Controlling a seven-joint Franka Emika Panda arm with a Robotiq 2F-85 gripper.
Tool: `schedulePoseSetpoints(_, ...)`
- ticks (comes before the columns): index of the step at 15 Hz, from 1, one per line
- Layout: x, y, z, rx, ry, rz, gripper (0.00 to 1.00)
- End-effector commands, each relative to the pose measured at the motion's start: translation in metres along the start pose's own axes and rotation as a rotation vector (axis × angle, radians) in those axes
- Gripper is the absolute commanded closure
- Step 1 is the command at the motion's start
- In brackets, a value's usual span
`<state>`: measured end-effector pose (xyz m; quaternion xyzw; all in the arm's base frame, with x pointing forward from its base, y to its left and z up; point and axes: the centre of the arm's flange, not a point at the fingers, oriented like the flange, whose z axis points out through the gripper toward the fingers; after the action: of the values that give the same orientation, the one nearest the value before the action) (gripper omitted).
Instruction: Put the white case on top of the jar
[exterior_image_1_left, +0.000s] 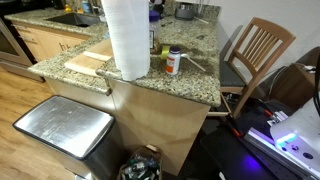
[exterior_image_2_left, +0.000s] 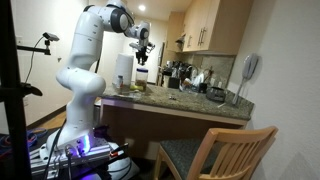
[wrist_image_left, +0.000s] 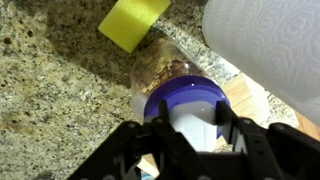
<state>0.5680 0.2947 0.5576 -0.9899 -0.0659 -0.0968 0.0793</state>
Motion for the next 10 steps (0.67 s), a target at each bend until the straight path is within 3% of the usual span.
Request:
schedulePoseSetpoints(1, 0.002, 0.003, 0.004, 0.013, 0.005, 0.004, 0.8)
schedulePoseSetpoints(10, 0.023, -0.016, 0.047, 0.023, 0.063, 0.007, 0.8)
